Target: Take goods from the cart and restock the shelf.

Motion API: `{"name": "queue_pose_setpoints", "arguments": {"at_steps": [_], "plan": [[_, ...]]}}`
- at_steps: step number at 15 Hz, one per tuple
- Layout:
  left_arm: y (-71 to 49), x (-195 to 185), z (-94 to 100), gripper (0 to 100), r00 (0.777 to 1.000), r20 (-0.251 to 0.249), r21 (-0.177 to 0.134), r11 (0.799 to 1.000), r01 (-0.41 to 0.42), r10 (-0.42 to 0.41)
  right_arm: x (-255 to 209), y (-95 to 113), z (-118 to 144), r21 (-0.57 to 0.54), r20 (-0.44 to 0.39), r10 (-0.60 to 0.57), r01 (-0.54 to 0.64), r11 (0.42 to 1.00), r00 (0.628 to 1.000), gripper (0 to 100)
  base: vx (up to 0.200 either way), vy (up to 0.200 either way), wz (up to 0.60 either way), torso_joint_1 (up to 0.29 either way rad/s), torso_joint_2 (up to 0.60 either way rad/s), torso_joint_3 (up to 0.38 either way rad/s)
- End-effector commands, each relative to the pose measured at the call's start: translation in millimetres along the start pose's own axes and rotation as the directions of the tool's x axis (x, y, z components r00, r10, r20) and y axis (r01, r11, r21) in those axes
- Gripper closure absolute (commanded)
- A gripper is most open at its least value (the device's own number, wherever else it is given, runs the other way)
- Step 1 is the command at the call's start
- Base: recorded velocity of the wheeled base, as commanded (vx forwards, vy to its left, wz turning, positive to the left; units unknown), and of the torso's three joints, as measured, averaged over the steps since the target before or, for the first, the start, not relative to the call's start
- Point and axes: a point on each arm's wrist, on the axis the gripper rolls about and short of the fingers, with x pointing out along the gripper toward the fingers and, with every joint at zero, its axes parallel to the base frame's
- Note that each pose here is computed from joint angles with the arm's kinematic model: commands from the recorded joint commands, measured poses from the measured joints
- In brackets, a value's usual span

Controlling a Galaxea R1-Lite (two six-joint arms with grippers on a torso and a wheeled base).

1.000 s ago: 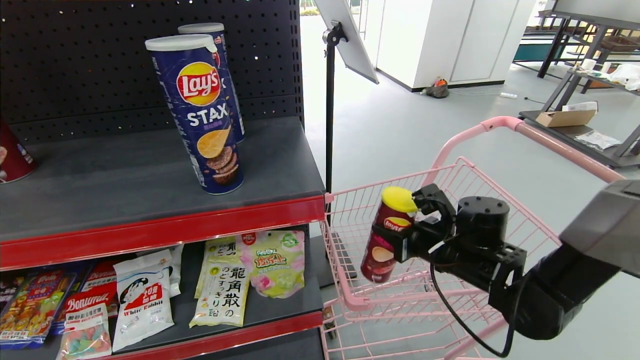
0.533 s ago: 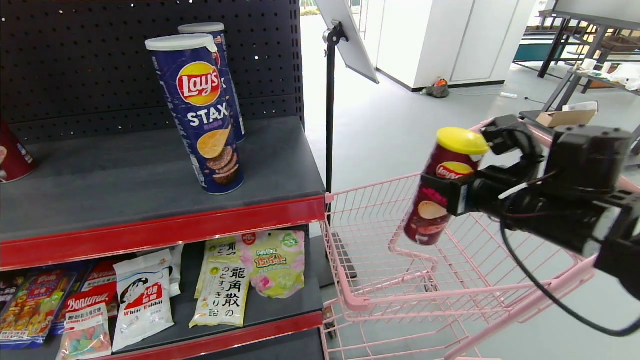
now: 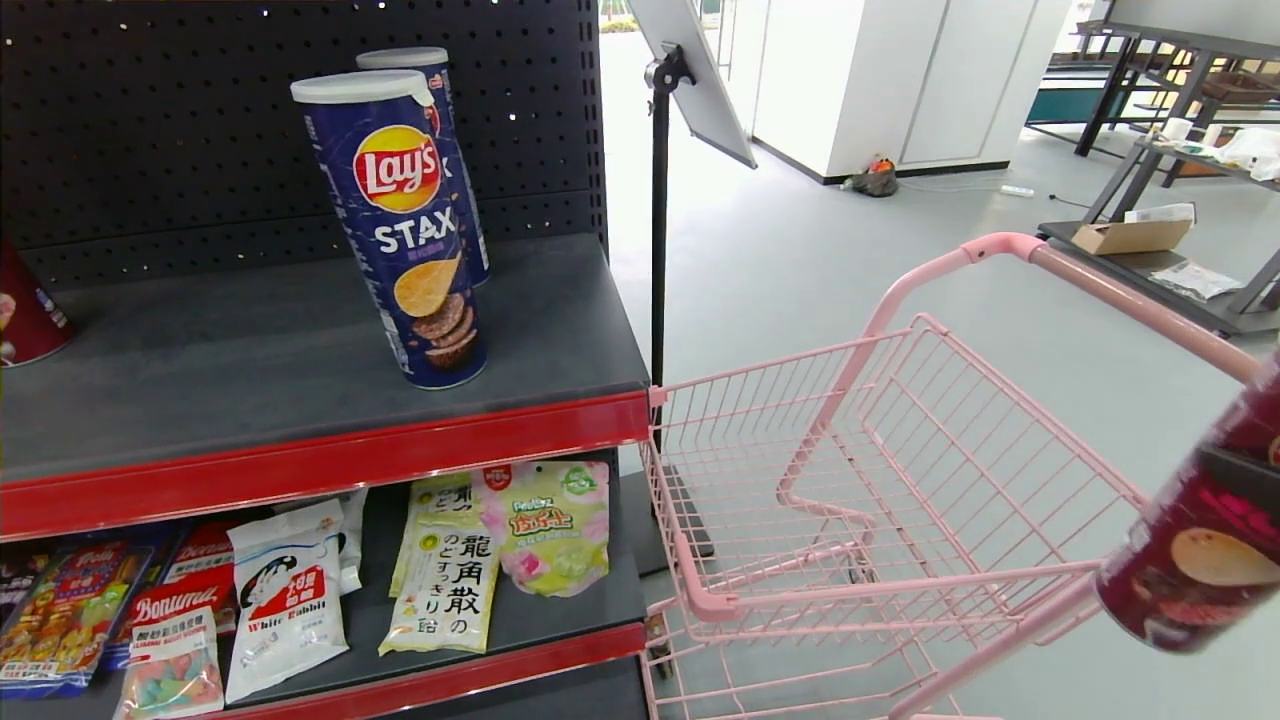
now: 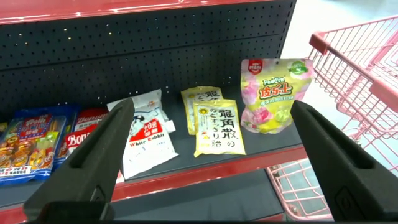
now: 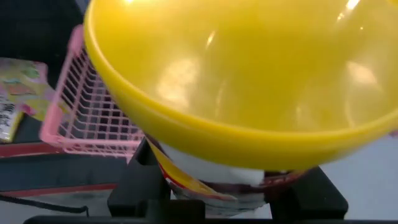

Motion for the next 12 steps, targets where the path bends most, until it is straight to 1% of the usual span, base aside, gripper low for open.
{"name": "queue_pose_setpoints", "arguments": {"at_steps": [1,2,5,7,9,12], "plan": [[0.0,0,-0.1,0,1.000,-0.001,0.000,1.000,-0.002,0.002,-36,-8,-18,0.006,0.054,-0.090,0.090,0.996,0.994,100,0.000,0.000,0.00,0.000,0.00,0.000],[0.0,0,-0.1,0,1.000,-0.001,0.000,1.000,0.000,0.000,-40,-8,-19,-0.006,0.065,-0.091,0.092,0.996,0.994,100,0.000,0.000,0.00,0.000,0.00,0.000],[0.0,0,0.1,0,1.000,0.000,0.000,1.000,-0.002,0.002,-41,-8,-23,-0.014,0.060,-0.089,0.090,0.996,0.994,100,0.000,0.000,0.00,0.000,0.00,0.000],[0.0,0,-0.3,0,1.000,-0.001,0.000,1.000,-0.002,0.002,-40,-7,-29,-0.017,0.042,-0.088,0.088,0.996,0.995,100,0.000,0.000,0.00,0.000,0.00,0.000],[0.0,0,-0.5,0,1.000,-0.003,0.000,1.000,0.000,0.000,-40,-7,-35,-0.018,0.032,-0.081,0.081,0.997,0.996,100,0.000,0.000,0.00,0.112,-0.33,-0.210],[0.0,0,0.1,0,1.000,0.000,0.000,1.000,0.000,0.000,-38,-6,-39,-0.019,0.023,-0.075,0.076,0.997,0.997,100,0.000,0.000,0.00,0.180,-0.51,-0.323]]}}
